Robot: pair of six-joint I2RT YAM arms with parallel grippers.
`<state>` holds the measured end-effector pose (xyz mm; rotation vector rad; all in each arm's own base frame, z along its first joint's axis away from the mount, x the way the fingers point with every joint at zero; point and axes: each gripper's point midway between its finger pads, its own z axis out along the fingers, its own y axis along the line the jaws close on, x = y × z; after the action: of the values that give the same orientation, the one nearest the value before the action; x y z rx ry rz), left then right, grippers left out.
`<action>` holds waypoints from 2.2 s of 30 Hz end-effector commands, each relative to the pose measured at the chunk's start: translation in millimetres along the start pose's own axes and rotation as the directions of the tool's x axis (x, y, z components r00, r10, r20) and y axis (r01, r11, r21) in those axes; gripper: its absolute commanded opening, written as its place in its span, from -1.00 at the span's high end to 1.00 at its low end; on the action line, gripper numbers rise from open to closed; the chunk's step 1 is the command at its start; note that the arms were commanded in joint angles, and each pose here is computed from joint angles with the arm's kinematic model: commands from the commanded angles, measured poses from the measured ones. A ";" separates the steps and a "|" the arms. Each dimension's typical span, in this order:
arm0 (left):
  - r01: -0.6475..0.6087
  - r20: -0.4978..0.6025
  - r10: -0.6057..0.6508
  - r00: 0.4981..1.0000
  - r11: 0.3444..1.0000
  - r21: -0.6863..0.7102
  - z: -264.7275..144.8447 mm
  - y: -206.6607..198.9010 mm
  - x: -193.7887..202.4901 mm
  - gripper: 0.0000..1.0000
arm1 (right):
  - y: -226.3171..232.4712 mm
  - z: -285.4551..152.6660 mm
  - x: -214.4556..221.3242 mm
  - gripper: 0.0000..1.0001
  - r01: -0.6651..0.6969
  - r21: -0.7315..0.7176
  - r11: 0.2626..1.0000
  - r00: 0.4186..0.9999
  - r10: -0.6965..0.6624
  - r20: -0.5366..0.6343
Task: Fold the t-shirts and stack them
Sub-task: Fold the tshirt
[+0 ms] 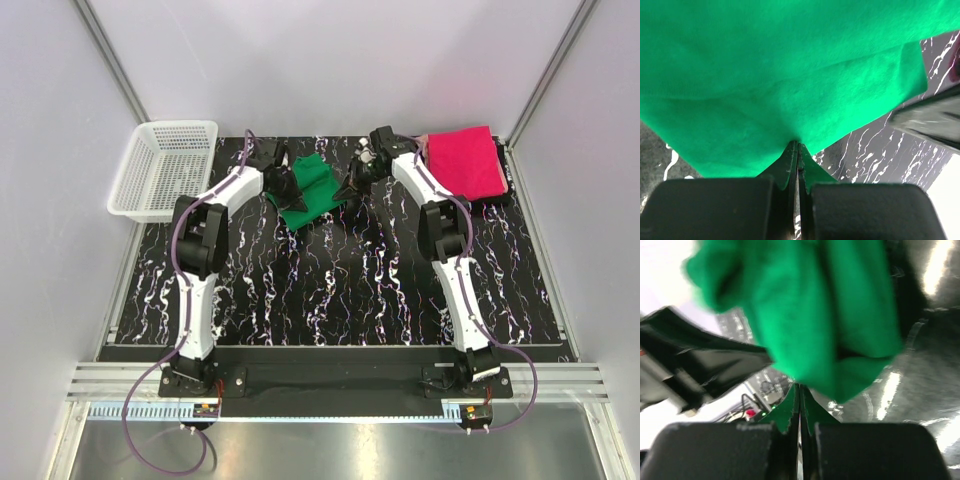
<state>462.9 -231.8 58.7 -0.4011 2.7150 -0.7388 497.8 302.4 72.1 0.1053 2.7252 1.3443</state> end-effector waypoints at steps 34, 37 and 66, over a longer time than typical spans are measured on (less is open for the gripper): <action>-0.034 -0.068 0.027 0.997 0.994 -0.104 3.5 16.7 42.0 1.00 | -52.6 16.0 41.2 1.00 0.090 0.297 0.951 0.995 -0.070 -0.077; -0.045 -0.082 0.035 0.996 0.992 -0.118 2.0 20.3 54.3 1.00 | -33.1 -0.3 45.4 1.00 0.129 0.269 0.955 0.991 -0.113 -0.072; -0.070 0.054 0.074 0.996 0.996 -0.063 -29.8 -13.8 0.5 1.00 | 12.9 0.5 -26.6 1.00 0.206 0.232 0.951 0.960 -0.242 0.138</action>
<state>446.4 -234.8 89.9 -0.3293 2.6927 -0.6609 523.7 301.5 91.9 -0.1125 2.6219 0.9201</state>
